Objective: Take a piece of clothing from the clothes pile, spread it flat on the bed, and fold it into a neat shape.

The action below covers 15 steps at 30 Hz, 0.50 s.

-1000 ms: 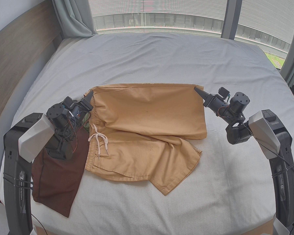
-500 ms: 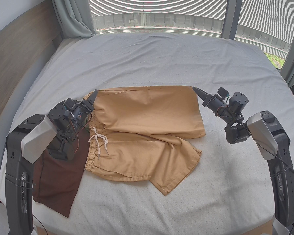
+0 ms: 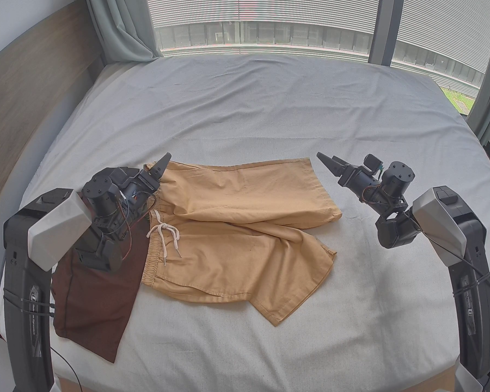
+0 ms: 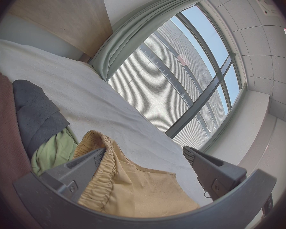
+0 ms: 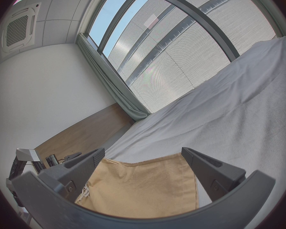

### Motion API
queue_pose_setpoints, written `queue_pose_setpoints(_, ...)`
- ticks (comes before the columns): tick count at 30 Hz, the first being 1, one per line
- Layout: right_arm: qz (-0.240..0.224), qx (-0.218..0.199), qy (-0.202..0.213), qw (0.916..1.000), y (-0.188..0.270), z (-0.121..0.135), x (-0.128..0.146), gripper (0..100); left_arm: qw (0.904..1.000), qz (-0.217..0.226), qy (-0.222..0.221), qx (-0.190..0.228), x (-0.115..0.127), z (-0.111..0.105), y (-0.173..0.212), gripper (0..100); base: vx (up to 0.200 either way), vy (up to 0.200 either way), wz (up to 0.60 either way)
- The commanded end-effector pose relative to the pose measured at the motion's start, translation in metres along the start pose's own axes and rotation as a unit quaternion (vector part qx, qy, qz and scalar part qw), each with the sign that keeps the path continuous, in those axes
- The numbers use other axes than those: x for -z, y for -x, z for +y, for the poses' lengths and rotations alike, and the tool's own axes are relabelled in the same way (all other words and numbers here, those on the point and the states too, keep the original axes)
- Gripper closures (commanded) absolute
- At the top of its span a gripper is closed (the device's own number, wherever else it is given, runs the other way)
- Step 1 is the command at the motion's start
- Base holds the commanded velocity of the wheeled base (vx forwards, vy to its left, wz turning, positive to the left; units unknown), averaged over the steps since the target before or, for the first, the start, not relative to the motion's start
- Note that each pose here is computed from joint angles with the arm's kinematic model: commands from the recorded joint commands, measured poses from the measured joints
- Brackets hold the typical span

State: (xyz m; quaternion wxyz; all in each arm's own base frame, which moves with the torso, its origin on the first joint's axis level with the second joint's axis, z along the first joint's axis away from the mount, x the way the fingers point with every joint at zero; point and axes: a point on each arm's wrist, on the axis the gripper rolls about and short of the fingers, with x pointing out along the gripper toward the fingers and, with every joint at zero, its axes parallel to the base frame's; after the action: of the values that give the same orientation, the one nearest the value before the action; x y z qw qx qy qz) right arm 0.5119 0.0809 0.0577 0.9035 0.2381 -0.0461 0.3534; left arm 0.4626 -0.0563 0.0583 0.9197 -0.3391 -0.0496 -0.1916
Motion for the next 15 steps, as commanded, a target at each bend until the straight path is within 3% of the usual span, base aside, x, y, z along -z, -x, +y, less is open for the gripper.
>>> queue_pose_setpoints(1, 0.012, 0.002, -0.008, 0.9999, 0.021, 0.025, -0.005, 0, 0.9999, 0.011, 0.000, -0.003, -0.023, -0.025, 0.018, 0, 0.000, 0.000, 0.00)
queue_pose_setpoints(11, 0.042, 0.006, -0.027, 0.9987, 0.063, 0.065, -0.004, 0, 0.9986, 0.053, 0.004, 0.002, -0.039, -0.039, 0.070, 0, 0.000, 0.000, 0.00)
queue_pose_setpoints(15, 0.049, 0.002, -0.015, 0.9987, 0.067, 0.079, -0.007, 0, 0.9980, 0.063, -0.002, -0.009, -0.043, -0.041, 0.086, 0, 0.000, 0.000, 0.00)
